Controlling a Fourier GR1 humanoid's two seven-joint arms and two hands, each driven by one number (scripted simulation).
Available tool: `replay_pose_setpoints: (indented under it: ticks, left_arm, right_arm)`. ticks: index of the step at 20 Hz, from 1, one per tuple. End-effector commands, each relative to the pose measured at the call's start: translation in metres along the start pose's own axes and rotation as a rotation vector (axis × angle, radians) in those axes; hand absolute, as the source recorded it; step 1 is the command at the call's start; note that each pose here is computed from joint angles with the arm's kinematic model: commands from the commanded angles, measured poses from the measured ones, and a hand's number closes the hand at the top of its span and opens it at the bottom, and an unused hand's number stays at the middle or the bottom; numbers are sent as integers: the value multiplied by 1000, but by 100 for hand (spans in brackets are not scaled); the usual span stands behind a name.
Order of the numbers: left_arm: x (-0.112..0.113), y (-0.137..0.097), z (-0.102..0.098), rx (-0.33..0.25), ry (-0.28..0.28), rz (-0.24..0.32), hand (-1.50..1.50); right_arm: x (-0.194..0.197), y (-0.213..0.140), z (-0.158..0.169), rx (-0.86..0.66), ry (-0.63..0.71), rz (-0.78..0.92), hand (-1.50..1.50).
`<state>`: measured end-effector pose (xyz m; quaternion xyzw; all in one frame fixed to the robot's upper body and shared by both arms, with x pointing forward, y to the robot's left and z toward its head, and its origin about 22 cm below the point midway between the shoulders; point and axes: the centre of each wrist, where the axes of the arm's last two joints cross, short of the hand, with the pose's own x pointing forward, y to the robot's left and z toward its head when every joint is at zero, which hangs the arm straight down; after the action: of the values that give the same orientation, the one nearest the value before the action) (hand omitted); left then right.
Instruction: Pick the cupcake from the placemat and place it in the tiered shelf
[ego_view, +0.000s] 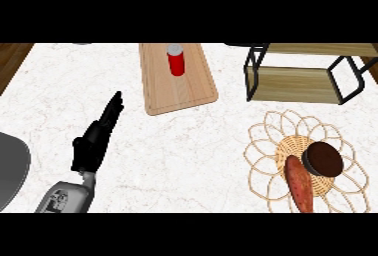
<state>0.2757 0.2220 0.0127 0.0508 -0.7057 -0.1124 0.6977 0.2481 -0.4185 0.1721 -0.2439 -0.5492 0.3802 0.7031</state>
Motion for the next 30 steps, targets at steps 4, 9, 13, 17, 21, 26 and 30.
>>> replay_pose_setpoints:
  ticks: [4, 9, 13, 17, 21, 26, 30]
  left_arm:
    - [-2, 6, 3, -8, 10, -8, 0]
    - [10, 6, -23, 1, -7, -8, 0]
    - [7, 8, 10, -2, -6, -2, 0]
    - [-8, 7, 3, -14, 4, 0, 0]
    - [11, 4, -5, 9, -1, 1, 0]
    - [4, -9, -22, -8, 0, -9, 0]
    - [10, 1, 2, 2, 3, 2, 0]
  right_arm:
    - [56, 31, 26, 45, 38, 61, -150]
    - [44, 34, 27, -4, 33, 50, -150]
    - [52, 48, 36, -27, 56, 94, -150]
    - [38, 62, 18, -38, 62, 66, -150]
    - [57, 66, 32, -34, 78, 73, -150]
    - [48, 84, 19, 5, 79, 79, -150]
    - [58, 86, 12, -29, 120, 99, -150]
